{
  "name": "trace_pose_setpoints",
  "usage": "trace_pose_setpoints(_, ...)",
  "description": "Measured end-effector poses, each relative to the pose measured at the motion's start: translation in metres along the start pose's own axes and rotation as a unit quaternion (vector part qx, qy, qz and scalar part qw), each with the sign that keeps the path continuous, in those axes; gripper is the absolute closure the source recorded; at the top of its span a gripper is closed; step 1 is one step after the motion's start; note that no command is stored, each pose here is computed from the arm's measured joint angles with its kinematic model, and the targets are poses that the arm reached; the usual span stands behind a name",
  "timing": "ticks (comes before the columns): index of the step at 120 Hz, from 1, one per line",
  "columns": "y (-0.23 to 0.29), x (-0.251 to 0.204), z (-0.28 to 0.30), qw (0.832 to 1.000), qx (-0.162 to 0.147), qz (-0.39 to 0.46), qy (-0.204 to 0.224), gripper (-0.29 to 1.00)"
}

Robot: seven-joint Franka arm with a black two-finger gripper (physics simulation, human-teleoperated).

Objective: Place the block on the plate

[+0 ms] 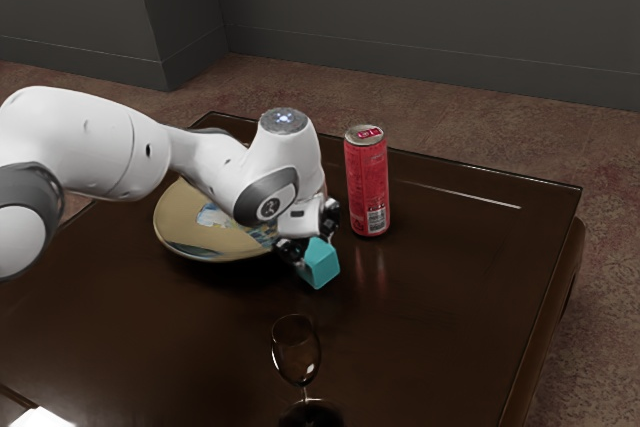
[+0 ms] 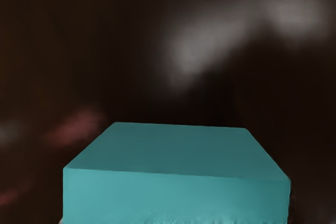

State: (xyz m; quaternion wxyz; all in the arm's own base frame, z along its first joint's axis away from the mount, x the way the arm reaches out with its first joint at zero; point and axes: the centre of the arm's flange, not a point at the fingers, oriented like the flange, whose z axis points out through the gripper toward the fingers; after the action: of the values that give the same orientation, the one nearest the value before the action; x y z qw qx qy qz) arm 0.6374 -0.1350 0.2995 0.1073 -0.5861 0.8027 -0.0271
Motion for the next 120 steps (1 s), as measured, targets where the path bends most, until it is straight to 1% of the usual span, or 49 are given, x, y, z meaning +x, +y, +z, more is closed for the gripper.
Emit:
trace_pose_setpoints(7,0.002,-0.001,-0.016,1.0,0.007,-0.003,0.002,0.33)
trace_pose_setpoints(14,0.008,-0.012,-0.04,1.0,0.012,-0.016,0.005,0.34)
trace_pose_setpoints(25,0.009,-0.046,-0.078,0.999,0.028,-0.045,0.001,0.36)
trace_pose_setpoints(35,0.0,-0.09,-0.098,0.996,0.041,-0.079,-0.008,0.36)
trace_pose_setpoints(41,0.001,-0.125,-0.089,0.994,0.034,-0.108,-0.014,0.35)
trace_pose_setpoints(47,0.009,-0.157,-0.068,0.99,0.016,-0.136,-0.017,0.35)
trace_pose_setpoints(52,0.017,-0.179,-0.052,0.988,0.002,-0.156,-0.017,0.36)
trace_pose_setpoints(56,0.018,-0.191,-0.044,0.986,-0.002,-0.167,-0.017,0.36)
trace_pose_setpoints(73,0.004,-0.217,-0.014,0.983,-0.01,-0.184,-0.023,0.35)
trace_pose_setpoints(83,0.001,-0.221,-0.005,0.982,-0.013,-0.186,-0.024,0.24)
trace_pose_setpoints(93,-0.005,-0.224,-0.012,0.982,-0.007,-0.187,-0.026,0.16)
trace_pose_setpoints(99,-0.014,-0.218,-0.041,0.982,0.009,-0.186,-0.025,0.13)
trace_pose_setpoints(104,-0.018,-0.208,-0.092,0.98,0.022,-0.198,-0.022,0.1)
trace_pose_setpoints(108,-0.021,-0.19,-0.137,0.977,0.026,-0.213,-0.016,0.09)
trace_pose_setpoints(114,-0.019,-0.151,-0.204,0.971,0.024,-0.238,-0.006,0.07)
trace_pose_setpoints(120,-0.008,-0.123,-0.248,0.962,0.007,-0.274,0.001,0.06)
